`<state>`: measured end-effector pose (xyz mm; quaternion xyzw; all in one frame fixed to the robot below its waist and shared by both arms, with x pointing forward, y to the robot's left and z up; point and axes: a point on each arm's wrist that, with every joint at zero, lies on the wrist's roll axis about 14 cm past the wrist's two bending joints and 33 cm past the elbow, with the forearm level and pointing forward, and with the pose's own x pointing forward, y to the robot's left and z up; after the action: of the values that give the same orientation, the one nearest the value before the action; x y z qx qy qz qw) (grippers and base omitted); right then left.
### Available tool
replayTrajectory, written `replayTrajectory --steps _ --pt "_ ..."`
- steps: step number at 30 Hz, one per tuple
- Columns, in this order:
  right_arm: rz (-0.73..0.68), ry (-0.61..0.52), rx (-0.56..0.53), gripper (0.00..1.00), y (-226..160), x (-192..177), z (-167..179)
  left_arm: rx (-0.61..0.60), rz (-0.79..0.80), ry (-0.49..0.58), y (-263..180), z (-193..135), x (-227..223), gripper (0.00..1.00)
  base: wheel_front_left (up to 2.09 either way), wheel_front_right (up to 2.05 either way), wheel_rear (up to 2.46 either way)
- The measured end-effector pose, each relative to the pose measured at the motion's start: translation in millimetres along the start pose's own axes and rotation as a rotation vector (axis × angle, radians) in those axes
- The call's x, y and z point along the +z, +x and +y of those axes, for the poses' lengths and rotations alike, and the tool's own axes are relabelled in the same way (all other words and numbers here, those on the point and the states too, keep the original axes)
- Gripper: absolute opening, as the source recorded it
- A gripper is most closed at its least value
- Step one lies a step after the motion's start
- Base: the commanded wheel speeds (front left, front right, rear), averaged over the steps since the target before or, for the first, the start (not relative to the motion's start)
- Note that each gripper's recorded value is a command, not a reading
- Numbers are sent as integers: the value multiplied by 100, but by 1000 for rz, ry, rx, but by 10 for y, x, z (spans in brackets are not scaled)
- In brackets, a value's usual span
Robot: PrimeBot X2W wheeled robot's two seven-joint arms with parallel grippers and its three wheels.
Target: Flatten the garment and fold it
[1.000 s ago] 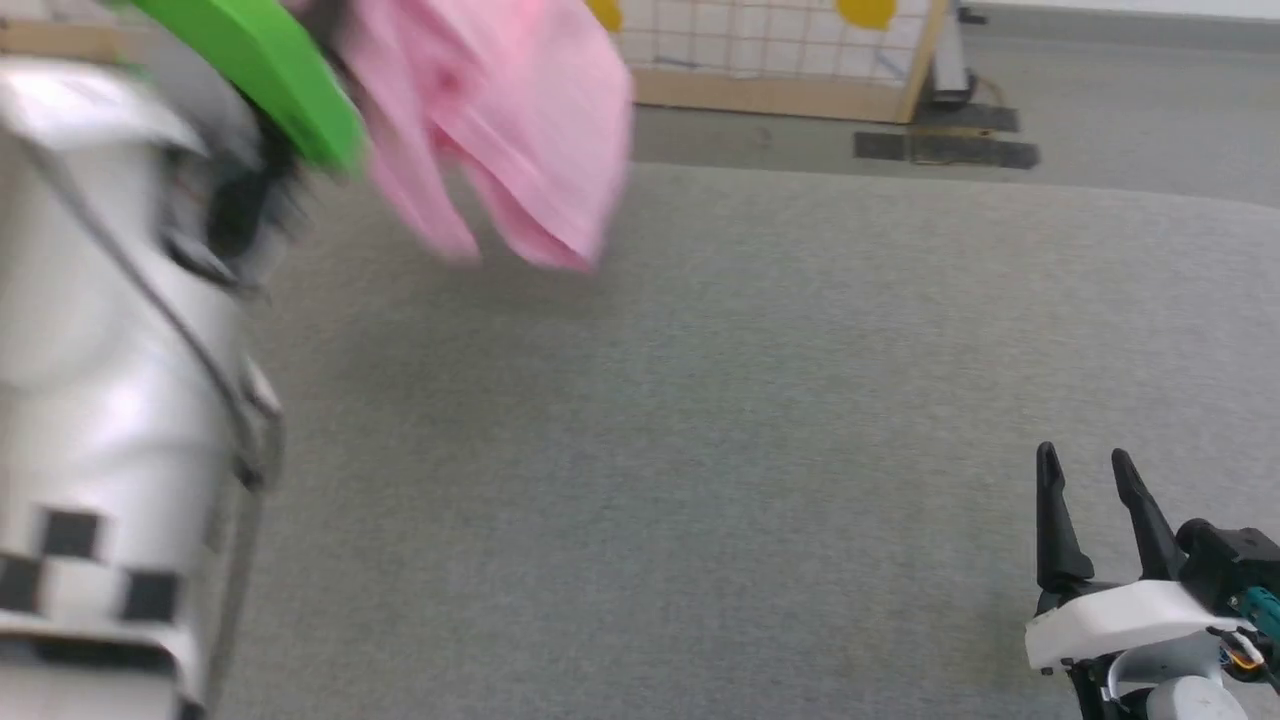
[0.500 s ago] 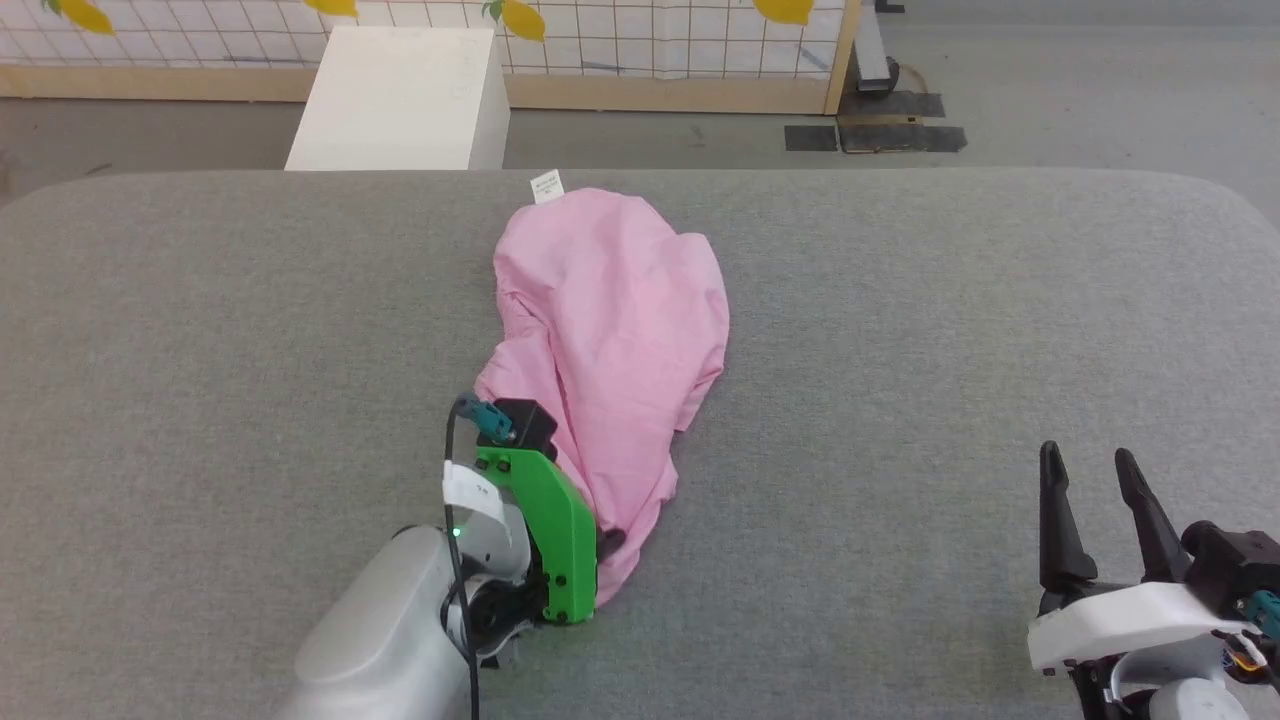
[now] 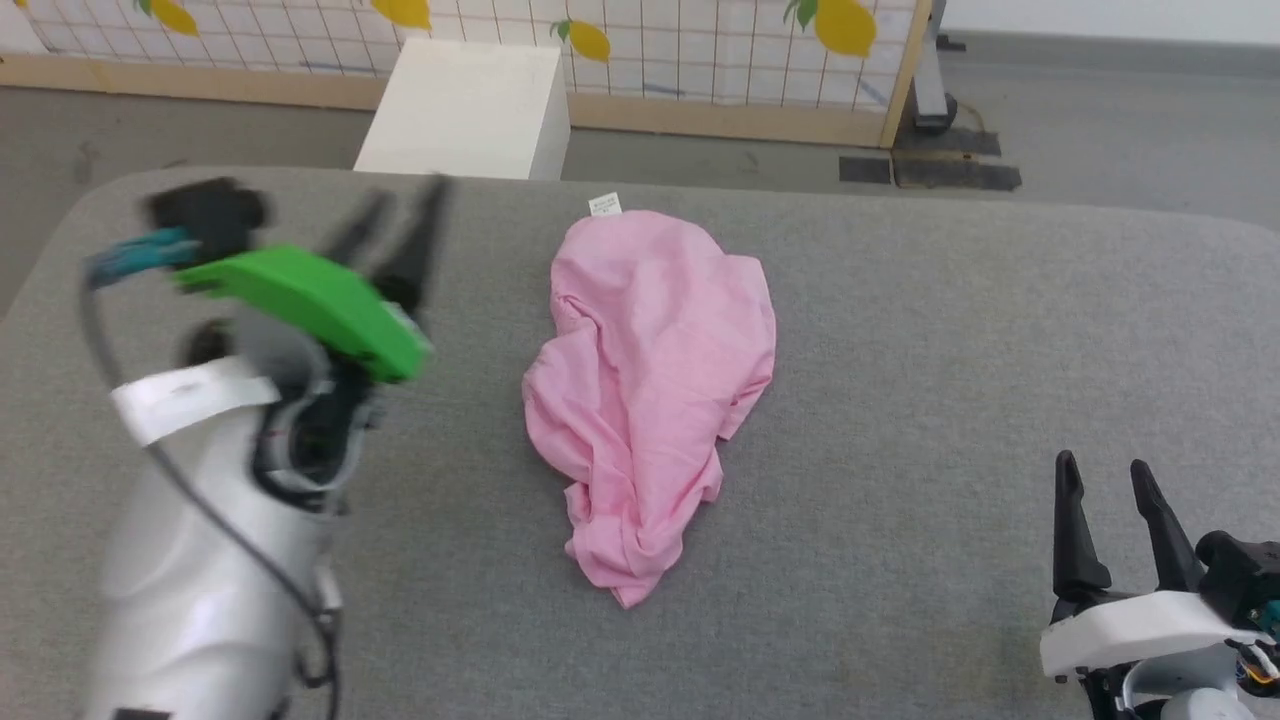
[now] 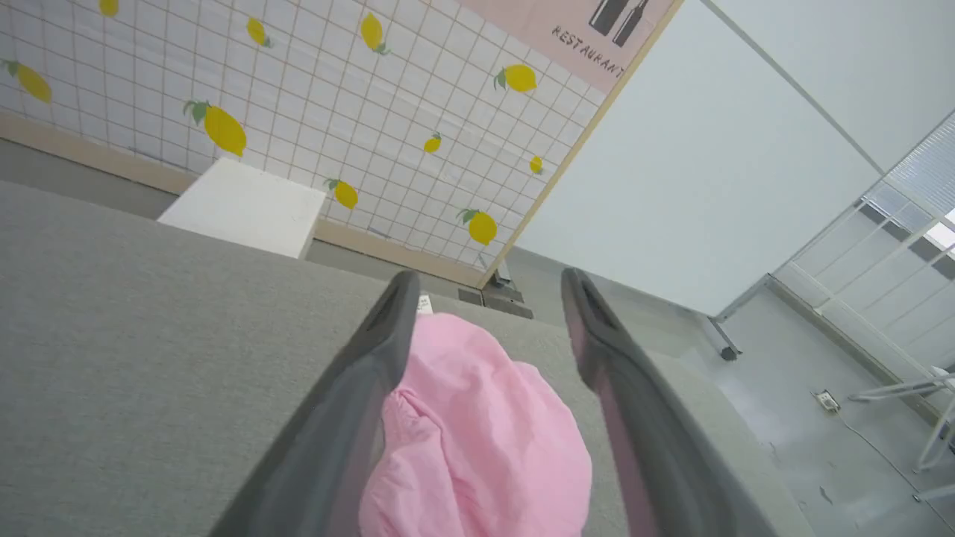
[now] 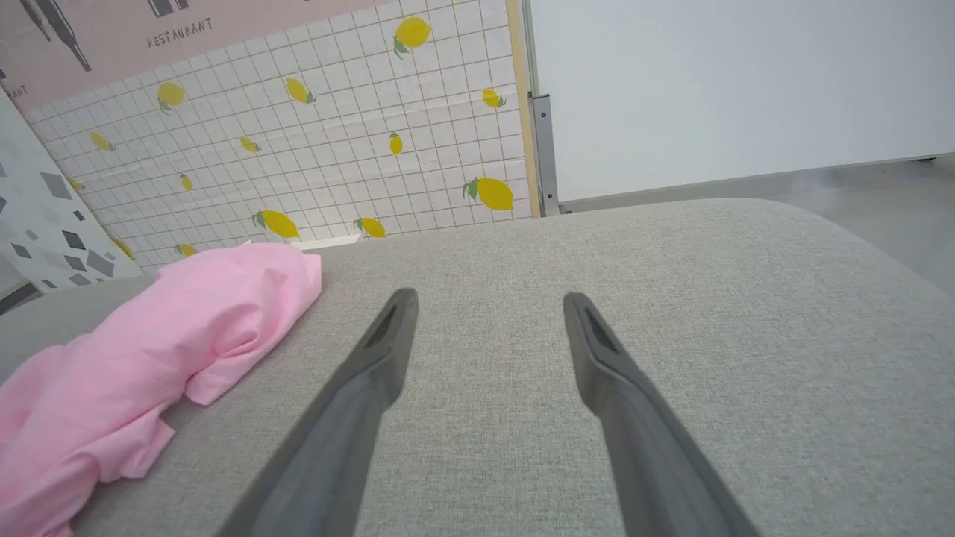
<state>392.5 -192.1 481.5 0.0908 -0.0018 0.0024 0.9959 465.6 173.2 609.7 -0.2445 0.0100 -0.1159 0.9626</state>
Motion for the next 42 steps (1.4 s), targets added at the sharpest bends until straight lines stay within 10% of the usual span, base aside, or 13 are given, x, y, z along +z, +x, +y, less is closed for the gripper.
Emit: replayTrajectory --steps 12,28,42 --pt "-35 9 4 100 -81 125 17 198 -301 416 -716 571 267 100 0 0 0" --pt "38 10 13 100 -168 -104 46 304 -106 263 -1078 757 -712 100 0 0 0" --pt "402 -169 322 100 940 -271 1187 297 -105 258 -970 788 -771 100 0 0 0"
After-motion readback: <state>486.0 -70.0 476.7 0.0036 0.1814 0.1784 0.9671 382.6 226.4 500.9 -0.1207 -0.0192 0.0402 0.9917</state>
